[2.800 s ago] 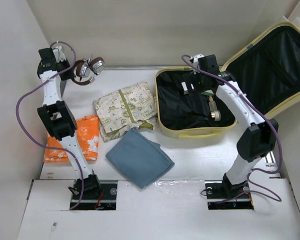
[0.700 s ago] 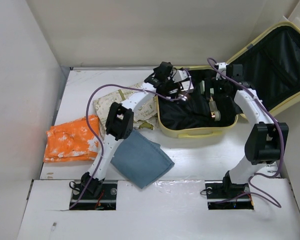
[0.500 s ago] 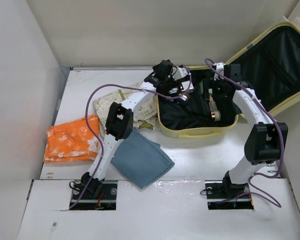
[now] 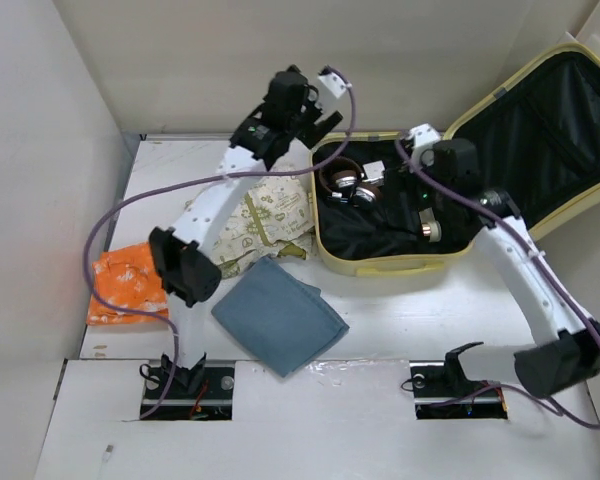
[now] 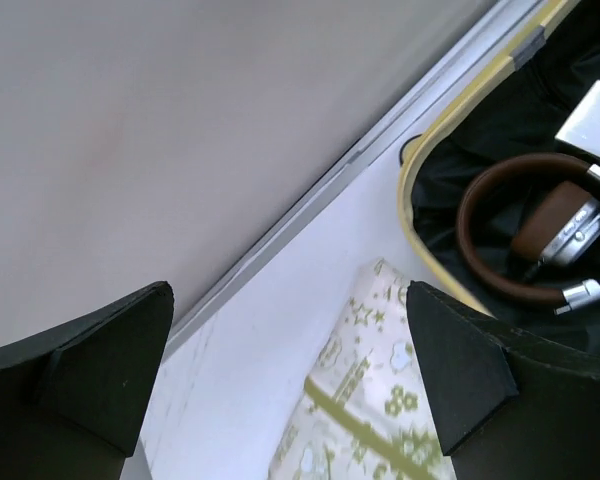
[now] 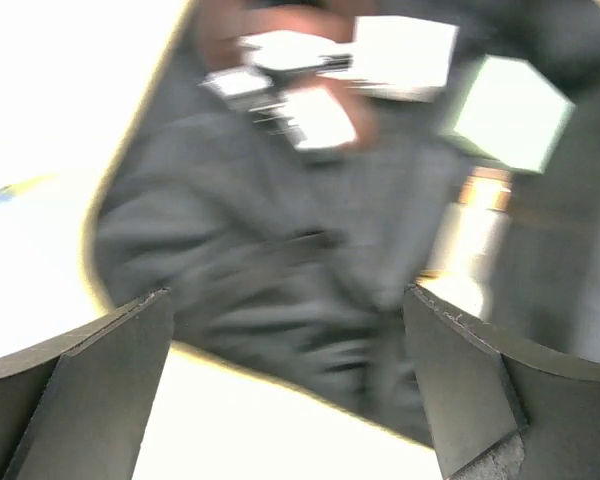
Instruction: Pack the luggage
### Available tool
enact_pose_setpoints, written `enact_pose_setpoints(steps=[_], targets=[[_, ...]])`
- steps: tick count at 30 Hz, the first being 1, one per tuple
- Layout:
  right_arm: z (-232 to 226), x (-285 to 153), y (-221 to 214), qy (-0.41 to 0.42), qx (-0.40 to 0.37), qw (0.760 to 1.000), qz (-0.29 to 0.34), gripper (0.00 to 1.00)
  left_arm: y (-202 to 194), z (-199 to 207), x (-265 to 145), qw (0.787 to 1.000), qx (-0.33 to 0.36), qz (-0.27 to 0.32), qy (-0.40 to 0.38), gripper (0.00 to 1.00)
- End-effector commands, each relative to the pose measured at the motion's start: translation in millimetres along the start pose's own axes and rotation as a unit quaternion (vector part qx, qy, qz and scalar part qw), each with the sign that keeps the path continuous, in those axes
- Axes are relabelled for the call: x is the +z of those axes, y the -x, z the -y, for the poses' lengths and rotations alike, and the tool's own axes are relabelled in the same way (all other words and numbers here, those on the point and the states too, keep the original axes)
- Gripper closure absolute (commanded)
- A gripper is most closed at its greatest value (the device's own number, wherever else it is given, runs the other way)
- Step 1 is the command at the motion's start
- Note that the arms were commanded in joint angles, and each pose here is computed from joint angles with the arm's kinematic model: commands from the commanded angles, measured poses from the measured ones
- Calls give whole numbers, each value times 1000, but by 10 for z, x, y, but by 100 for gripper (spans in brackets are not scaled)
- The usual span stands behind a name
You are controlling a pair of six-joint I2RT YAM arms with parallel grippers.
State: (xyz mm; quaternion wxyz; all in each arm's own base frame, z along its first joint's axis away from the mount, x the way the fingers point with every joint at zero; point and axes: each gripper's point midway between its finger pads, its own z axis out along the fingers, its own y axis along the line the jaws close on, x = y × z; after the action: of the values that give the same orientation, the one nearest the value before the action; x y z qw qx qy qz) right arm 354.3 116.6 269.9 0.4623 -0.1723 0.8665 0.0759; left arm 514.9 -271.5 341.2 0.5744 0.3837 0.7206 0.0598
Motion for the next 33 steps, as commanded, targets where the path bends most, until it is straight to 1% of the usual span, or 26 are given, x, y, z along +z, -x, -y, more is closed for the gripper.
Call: enact_pose_setpoints(steps=[1,2,3,4,5,6,7,8,9,11,13,14,16,17,18,19,20,22,23,25,26,27,28,29,31,33], targets=[[-678,-130,-347,62,-29,997,-41,0,-108,-98,-640,997,-59,-34,-32,0],[-999,-171,-530,98,-44,992,-61,0,-111,-115,-899,996,-67,-37,-38,0],[-1150,-206,-550,116,-58,990,-61,0,-123,-130,-1025,996,-67,-38,-39,0],[-1307,-198,-767,134,-59,985,-86,0,-130,-138,-1127,996,-73,-36,-37,0],[-1487,-211,-859,161,-63,981,-92,0,-260,-69,-1197,995,-75,-53,-45,0],[-1763,-253,-1020,195,-80,972,-106,0,-195,-138,-1397,995,-82,-38,-38,0],[-1874,-210,-1254,200,-75,967,-136,0,-244,-138,-1467,995,-85,-45,-35,0],[-1995,-215,-1371,214,-75,963,-149,0,-282,-164,-1520,994,-96,-50,-23,0],[-2129,-184,-1423,227,-71,960,-148,0,-411,-146,-1546,992,-103,-67,-24,0],[-2364,-115,-1642,246,-67,951,-175,0,-479,-226,-1687,990,-127,-67,-17,0],[-2526,-11,-1670,262,-60,947,-175,0,-543,-228,-1788,985,-160,-65,-19,0],[-2560,103,-1798,252,-50,946,-199,0,-604,-303,-1824,982,-174,-66,-14,0],[-2607,231,-1860,242,-35,947,-206,0,-667,-293,-1964,976,-205,-56,-39,0],[-2625,284,-1886,230,-14,949,-213,0,-804,-420,-2028,973,-218,-65,-26,0],[-2625,373,-2004,218,-8,949,-227,0,-850,-441,-2073,971,-229,-65,-26,0],[-2618,435,-2029,205,2,952,-229,0,-1004,-406,-2084,969,-233,-82,-24,0],[-2639,479,-2072,200,13,951,-235,0,-1036,-425,-2220,969,-235,-76,-15,0],[-2594,561,-2361,168,39,946,-276,0,-1136,-349,-2333,967,-242,-76,-15,0],[-2643,590,-2403,175,50,943,-278,0,-1262,-206,-2355,965,-245,-87,-31,0],[-2735,601,-2614,182,54,939,-287,0,-1283,-238,-2660,965,-254,-59,-20,0],[-2732,574,-2731,178,51,936,-299,0,-1363,-227,-2642,963,-258,-69,-18,0],[-2831,565,-2786,194,52,933,-297,0,-1323,-266,-2754,965,-257,-52,-6,0],[-2844,543,-2953,193,56,928,-313,0,-1333,-324,-2810,963,-264,-48,7,0],[-2878,528,-3030,195,57,927,-316,2,-1355,-315,-2826,962,-268,-46,4,0],[-3125,440,-3117,234,61,919,-311,17,-1359,-382,-2900,959,-281,-41,11,0],[-3229,390,-3289,245,71,910,-326,39,-1320,-384,-2928,959,-283,-35,5,0]])
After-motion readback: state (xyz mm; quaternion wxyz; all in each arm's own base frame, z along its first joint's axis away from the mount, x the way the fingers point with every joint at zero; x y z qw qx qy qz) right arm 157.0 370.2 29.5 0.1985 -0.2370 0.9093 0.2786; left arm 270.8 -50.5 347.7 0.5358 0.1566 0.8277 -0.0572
